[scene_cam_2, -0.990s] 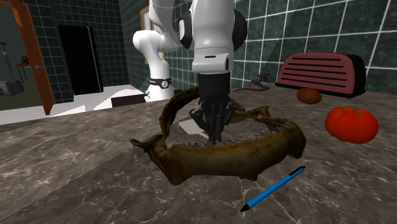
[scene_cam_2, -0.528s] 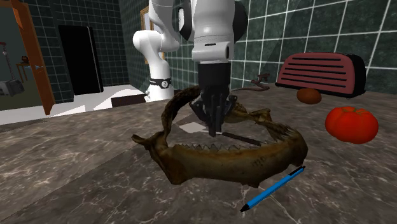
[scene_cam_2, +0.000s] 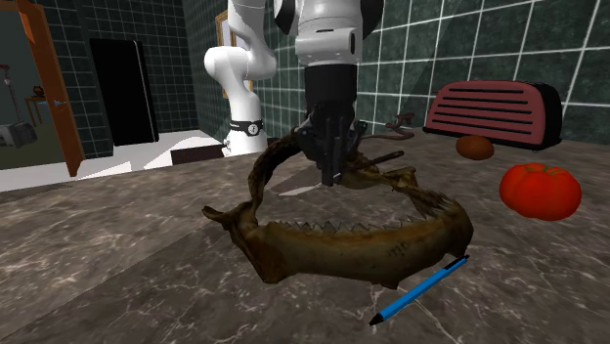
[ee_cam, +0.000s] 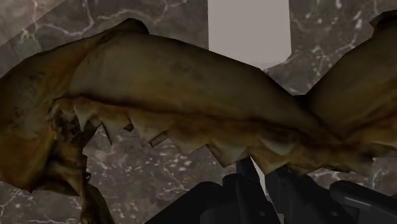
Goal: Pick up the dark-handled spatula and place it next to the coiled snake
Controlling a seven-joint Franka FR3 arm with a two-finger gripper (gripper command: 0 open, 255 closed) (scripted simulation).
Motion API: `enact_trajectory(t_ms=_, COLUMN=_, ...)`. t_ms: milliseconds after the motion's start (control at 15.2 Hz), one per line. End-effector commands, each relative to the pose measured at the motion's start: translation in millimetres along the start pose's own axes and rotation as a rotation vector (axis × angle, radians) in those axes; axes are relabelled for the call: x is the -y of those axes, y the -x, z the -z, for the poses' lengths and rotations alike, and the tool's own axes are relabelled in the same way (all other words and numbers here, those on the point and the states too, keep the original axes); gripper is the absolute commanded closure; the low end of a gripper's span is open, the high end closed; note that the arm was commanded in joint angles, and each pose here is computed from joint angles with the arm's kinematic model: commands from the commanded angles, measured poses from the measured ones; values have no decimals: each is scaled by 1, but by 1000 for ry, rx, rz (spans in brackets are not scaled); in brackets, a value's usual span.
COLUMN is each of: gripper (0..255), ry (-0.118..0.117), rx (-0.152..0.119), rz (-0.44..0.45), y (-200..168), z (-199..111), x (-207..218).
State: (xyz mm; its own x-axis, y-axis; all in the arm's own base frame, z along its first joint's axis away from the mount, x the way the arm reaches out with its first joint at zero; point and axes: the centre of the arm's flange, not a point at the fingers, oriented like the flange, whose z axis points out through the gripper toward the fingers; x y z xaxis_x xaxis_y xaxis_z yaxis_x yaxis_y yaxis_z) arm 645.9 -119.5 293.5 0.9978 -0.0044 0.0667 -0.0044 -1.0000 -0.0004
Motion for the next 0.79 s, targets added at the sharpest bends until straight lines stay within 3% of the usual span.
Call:
enact_trajectory(t_ms=0, gripper=255, ry=0, rx=0, rz=0, y=1, z=10, x=0)
enact_trajectory(t_ms=726, gripper=255, ry=0, rx=0, rz=0, y=-3, z=68, x=0)
